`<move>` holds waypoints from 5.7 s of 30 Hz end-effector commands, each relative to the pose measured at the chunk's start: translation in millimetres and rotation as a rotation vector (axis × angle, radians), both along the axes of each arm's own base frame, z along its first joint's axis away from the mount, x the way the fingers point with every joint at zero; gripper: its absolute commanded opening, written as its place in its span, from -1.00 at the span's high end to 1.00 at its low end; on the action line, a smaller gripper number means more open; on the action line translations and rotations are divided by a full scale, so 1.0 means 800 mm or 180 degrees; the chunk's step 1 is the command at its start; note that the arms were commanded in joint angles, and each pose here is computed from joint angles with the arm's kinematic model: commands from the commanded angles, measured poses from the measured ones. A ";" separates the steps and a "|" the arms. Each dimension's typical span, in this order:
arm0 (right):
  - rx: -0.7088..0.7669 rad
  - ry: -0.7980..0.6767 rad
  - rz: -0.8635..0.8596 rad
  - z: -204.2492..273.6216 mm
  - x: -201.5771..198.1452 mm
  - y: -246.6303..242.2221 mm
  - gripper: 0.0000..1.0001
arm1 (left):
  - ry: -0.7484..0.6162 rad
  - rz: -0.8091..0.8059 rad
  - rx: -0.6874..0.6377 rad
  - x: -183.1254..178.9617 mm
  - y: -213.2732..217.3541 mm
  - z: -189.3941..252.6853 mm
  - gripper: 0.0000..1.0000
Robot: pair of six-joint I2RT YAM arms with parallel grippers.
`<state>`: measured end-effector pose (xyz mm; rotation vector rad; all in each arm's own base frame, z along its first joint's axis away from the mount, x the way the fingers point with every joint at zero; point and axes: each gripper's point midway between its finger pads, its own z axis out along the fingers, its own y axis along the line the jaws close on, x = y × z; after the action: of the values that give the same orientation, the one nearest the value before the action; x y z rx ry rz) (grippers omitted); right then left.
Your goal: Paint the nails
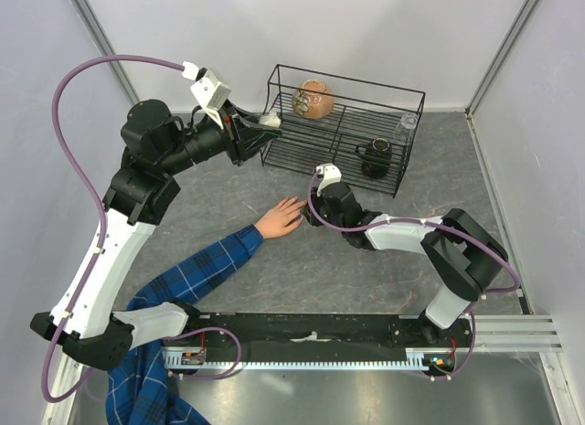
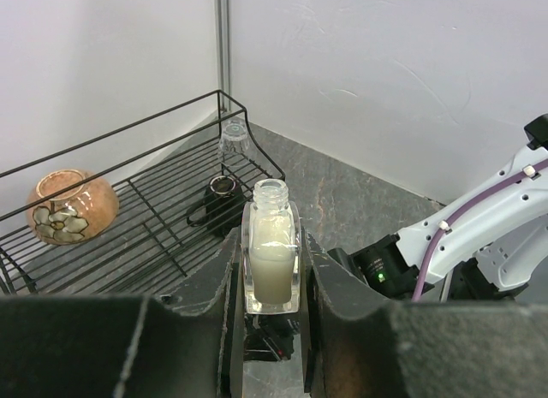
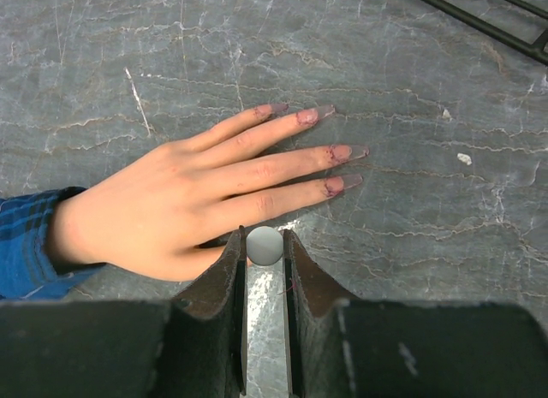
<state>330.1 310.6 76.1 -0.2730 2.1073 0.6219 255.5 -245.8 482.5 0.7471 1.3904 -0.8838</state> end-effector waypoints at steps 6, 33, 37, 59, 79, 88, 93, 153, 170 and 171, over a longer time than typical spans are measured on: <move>0.0142 -0.0146 0.0090 0.020 0.018 0.021 1.00 | -0.0182 -0.0080 -0.0071 -0.013 0.001 0.025 0.96; 0.0121 -0.0074 0.0107 0.006 0.017 0.023 1.00 | -0.0144 -0.0096 -0.0054 -0.012 0.000 0.019 0.97; 0.0115 -0.0048 0.0090 0.002 0.018 0.021 1.00 | -0.0153 -0.0100 -0.0054 -0.012 -0.001 0.020 0.97; 0.0147 -0.0017 0.0035 -0.004 0.027 0.018 1.00 | -0.0141 -0.0115 -0.0046 -0.013 -0.001 0.018 0.96; 0.0093 -0.0043 -0.0029 -0.006 0.038 0.012 1.00 | -0.0132 -0.0119 -0.0041 -0.011 -0.002 0.018 0.96; 0.0080 -0.0007 0.0018 -0.008 0.033 0.013 1.00 | -0.0124 -0.0134 -0.0040 -0.012 -0.003 0.017 0.96; 0.0086 0.0030 0.0066 -0.010 0.026 0.015 1.00 | -0.0132 -0.0114 -0.0037 -0.011 -0.002 0.017 0.96; 0.0184 0.0127 -0.0014 0.000 0.004 0.013 1.00 | -0.0132 -0.0161 -0.0013 -0.018 -0.004 0.012 0.97; 0.0050 0.0102 -0.0143 -0.009 0.035 0.006 1.00 | -0.0165 -0.0119 0.0012 -0.015 -0.002 0.014 0.97; 0.0046 0.0093 -0.0148 -0.009 0.037 0.005 1.00 | -0.0160 -0.0119 0.0015 -0.014 -0.002 0.013 0.96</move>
<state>339.9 310.2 52.6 -0.2224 2.1896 0.6172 249.3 -249.8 477.1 0.7744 1.4054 -0.9102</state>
